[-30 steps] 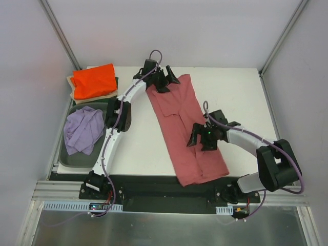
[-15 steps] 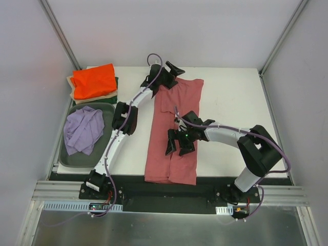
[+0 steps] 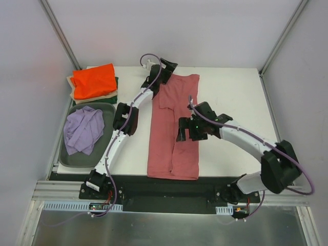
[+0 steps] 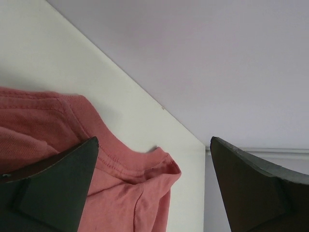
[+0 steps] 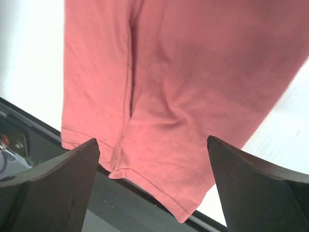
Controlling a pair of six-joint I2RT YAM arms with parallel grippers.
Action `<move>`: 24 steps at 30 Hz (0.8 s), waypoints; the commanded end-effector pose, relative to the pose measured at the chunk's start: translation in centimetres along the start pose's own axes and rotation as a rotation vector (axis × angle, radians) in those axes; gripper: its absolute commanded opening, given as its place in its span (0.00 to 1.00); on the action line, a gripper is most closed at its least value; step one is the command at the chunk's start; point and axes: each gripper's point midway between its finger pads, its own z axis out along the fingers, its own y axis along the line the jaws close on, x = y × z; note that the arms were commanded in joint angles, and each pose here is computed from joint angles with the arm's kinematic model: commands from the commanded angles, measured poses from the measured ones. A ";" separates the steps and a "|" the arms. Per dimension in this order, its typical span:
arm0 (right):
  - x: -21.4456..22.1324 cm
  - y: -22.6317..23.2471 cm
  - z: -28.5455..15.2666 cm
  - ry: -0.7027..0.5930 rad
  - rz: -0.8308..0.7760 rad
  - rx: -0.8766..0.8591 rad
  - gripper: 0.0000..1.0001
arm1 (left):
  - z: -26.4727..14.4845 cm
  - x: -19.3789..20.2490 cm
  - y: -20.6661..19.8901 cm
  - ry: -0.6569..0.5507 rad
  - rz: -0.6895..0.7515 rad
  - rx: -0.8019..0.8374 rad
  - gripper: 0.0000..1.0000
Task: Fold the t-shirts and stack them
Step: Rotate the tshirt 90 degrees, then grab the bottom of the folded rectangular tshirt with both arms
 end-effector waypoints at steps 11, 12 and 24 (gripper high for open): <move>-0.8 -0.7 -8.7 -0.402 0.130 -0.103 0.96 | -11.9 -4.7 -25.1 -0.041 0.500 0.375 0.99; -0.3 -0.7 -8.7 -0.388 0.123 -0.128 0.96 | -13.3 -4.0 -25.8 -0.014 0.535 0.380 0.99; 5.1 -1.1 -7.8 -0.332 0.197 -0.263 0.96 | -36.7 1.0 -13.7 0.212 0.556 0.166 0.99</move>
